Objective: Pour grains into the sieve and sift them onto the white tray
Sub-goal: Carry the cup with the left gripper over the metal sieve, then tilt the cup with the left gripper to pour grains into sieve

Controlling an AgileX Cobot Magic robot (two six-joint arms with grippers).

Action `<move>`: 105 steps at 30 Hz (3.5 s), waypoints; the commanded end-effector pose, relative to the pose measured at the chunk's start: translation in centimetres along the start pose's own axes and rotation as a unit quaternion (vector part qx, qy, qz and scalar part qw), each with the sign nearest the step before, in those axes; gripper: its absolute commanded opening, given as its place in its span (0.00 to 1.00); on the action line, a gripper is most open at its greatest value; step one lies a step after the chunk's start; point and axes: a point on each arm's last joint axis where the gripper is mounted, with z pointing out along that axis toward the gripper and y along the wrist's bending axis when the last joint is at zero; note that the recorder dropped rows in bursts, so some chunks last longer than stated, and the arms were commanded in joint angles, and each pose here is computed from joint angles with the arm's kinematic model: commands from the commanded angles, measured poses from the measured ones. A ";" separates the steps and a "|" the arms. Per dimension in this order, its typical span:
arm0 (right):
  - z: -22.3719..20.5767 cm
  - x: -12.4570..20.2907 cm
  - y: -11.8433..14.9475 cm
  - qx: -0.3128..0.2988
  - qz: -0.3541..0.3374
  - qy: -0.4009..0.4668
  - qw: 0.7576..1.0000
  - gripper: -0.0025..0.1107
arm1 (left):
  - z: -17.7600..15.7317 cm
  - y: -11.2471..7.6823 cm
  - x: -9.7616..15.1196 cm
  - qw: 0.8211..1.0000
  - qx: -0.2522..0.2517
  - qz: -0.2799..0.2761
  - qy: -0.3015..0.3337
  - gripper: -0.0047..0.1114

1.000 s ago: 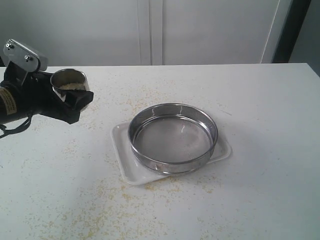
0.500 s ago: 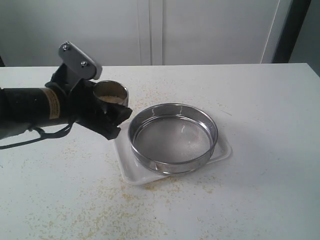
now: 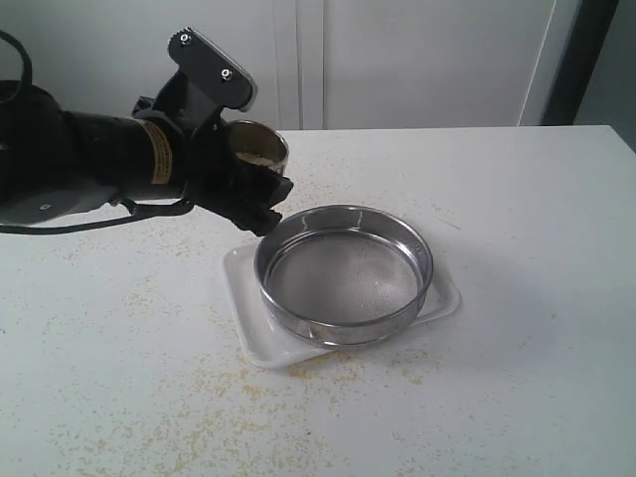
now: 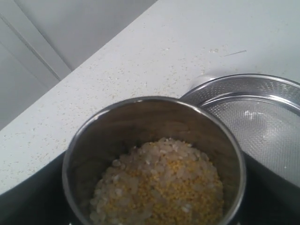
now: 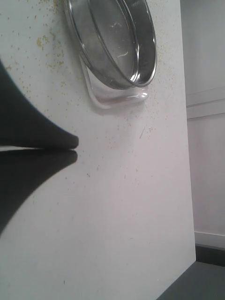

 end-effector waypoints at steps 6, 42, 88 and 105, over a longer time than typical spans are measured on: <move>0.0 0.1 0.0 0.002 0.002 -0.002 1.000 0.02 | 1.6 -1.9 -1.2 0.999 0.005 0.035 0.034 0.04; 0.0 0.1 0.0 0.002 0.002 -0.002 1.000 0.02 | 6.8 -5.2 -1.3 0.946 0.024 0.297 0.131 0.04; 0.0 0.1 0.0 0.002 0.015 -0.002 1.000 0.02 | 10.8 -5.4 -0.9 0.857 0.027 0.482 0.180 0.04; 0.0 0.1 0.0 0.002 0.015 -0.002 1.000 0.02 | 11.9 -5.6 0.0 0.831 0.028 0.525 0.182 0.04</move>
